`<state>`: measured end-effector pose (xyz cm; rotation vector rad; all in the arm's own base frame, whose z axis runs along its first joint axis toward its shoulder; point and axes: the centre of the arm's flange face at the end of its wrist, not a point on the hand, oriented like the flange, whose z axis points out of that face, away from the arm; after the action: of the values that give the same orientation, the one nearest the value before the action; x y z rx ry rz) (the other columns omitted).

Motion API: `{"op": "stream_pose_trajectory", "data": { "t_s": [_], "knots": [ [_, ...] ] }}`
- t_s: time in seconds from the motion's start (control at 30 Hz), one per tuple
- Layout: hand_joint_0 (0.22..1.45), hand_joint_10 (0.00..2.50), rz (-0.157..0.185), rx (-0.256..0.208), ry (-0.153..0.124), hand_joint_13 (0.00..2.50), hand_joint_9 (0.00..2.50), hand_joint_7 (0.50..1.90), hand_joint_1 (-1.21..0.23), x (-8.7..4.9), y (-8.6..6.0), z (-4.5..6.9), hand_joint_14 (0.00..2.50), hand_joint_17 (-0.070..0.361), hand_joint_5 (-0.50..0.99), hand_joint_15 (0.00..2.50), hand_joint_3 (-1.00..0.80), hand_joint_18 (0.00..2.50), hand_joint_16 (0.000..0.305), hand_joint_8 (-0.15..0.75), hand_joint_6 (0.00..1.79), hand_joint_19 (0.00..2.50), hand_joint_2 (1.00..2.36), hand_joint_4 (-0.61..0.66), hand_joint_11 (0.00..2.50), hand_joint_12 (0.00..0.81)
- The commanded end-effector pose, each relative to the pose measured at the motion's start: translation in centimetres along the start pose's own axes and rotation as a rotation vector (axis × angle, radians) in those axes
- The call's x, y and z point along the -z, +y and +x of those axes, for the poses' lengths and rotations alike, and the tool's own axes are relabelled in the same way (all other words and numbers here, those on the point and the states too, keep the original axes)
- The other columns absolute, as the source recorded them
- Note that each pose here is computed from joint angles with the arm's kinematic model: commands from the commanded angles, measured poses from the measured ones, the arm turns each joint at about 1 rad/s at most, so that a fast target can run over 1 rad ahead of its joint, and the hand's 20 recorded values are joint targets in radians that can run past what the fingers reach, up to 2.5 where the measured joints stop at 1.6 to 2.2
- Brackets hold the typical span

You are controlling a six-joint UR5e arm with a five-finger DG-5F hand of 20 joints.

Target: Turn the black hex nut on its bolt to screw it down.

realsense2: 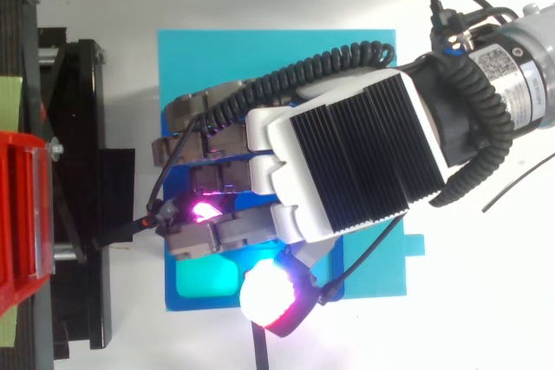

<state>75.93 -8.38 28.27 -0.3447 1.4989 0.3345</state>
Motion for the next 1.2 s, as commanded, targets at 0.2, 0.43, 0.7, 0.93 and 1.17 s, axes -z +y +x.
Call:
{"op": "stream_pose_trajectory", "data": {
  "t_s": [0.2, 0.43, 0.7, 0.93, 1.17],
  "knots": [
    [0.53, 0.02, 0.009, 0.004, -0.006, 0.78, 1.04, 1.34, -0.33, 0.9, -1.4, -0.1, 0.01, 0.104, -0.02, 0.25, -0.50, 0.58, 0.046, 0.292, 0.50, 0.59, 1.00, 0.09, 0.37, 0.329],
    [0.53, 0.01, -0.012, 0.017, -0.029, 0.78, 1.04, 1.32, -0.33, 1.7, -2.6, -0.3, 0.01, 0.104, -0.02, 0.25, -0.50, 0.58, 0.046, 0.293, 0.50, 0.60, 1.00, 0.08, 0.38, 0.330],
    [0.53, 0.02, -0.020, 0.023, -0.038, 0.78, 1.04, 1.29, -0.32, 2.0, -3.2, -0.6, 0.01, 0.104, -0.02, 0.25, -0.50, 0.58, 0.046, 0.289, 0.50, 0.60, 1.00, 0.10, 0.38, 0.331],
    [0.53, 0.01, -0.037, 0.040, -0.079, 0.78, 1.04, 1.18, -0.31, 0.2, -2.4, -3.4, 0.01, 0.105, -0.03, 0.25, -0.50, 0.58, 0.047, 0.292, 0.50, 0.60, 1.00, 0.14, 0.38, 0.332],
    [0.52, 0.01, -0.031, 0.034, -0.067, 0.76, 1.02, 1.04, -0.31, -0.7, -1.2, -3.3, 0.01, 0.106, -0.04, 0.25, -0.50, 0.57, 0.047, 0.292, 0.50, 0.60, 1.00, 0.18, 0.35, 0.334]
  ]
}}
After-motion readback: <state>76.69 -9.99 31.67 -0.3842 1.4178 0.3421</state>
